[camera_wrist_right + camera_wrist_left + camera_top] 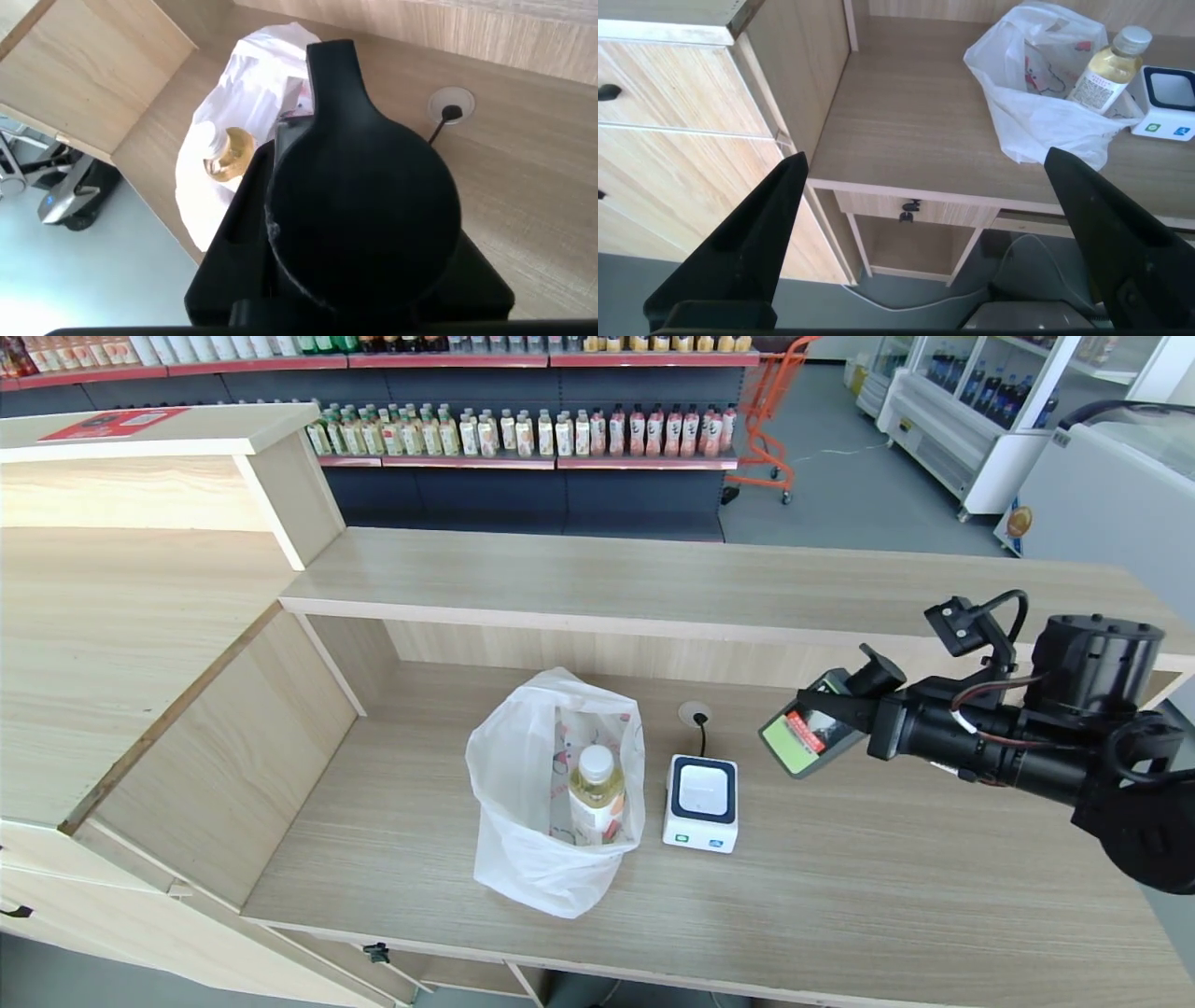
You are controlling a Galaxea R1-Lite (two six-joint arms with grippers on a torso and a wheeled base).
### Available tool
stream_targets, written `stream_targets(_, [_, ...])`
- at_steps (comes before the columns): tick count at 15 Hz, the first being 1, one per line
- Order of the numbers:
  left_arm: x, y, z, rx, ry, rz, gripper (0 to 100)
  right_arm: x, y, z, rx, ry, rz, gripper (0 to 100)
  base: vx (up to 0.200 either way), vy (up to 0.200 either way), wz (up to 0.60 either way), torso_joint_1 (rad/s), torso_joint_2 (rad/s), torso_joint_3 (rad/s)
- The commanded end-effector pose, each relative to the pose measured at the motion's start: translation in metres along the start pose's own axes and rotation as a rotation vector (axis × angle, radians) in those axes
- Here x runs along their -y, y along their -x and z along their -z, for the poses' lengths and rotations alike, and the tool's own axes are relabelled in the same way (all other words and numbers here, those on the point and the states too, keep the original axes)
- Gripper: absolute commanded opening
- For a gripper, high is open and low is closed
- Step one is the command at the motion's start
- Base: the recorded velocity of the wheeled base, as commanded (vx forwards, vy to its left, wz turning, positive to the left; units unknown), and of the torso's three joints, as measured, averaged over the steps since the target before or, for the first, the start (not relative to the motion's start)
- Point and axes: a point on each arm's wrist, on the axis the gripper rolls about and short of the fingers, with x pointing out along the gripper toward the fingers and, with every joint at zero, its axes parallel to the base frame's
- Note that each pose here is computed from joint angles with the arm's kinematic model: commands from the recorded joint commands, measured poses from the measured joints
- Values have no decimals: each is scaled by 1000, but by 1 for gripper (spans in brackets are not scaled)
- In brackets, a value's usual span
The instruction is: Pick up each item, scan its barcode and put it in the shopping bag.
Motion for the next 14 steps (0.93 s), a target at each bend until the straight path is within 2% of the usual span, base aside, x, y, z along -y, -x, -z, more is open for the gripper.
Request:
stream_targets(1, [0, 0, 0, 0, 0, 0, 100, -6, 16, -15, 50, 25, 10, 0, 0, 0, 0, 0, 0, 0])
stream_targets(10, [0, 0, 0, 2, -2, 0, 100, 2, 20, -6, 19, -114, 40, 0, 0, 0, 0, 0, 0, 0])
stream_targets(13, [0, 0, 0, 0, -3, 0, 100, 3, 19, -3, 9, -129, 37, 0, 0, 200, 0, -4, -4, 2])
stream_targets(14, [0, 0, 0, 0, 0, 0, 100, 3, 18, -2, 7, -151, 36, 0, 0, 0, 0, 0, 0, 0])
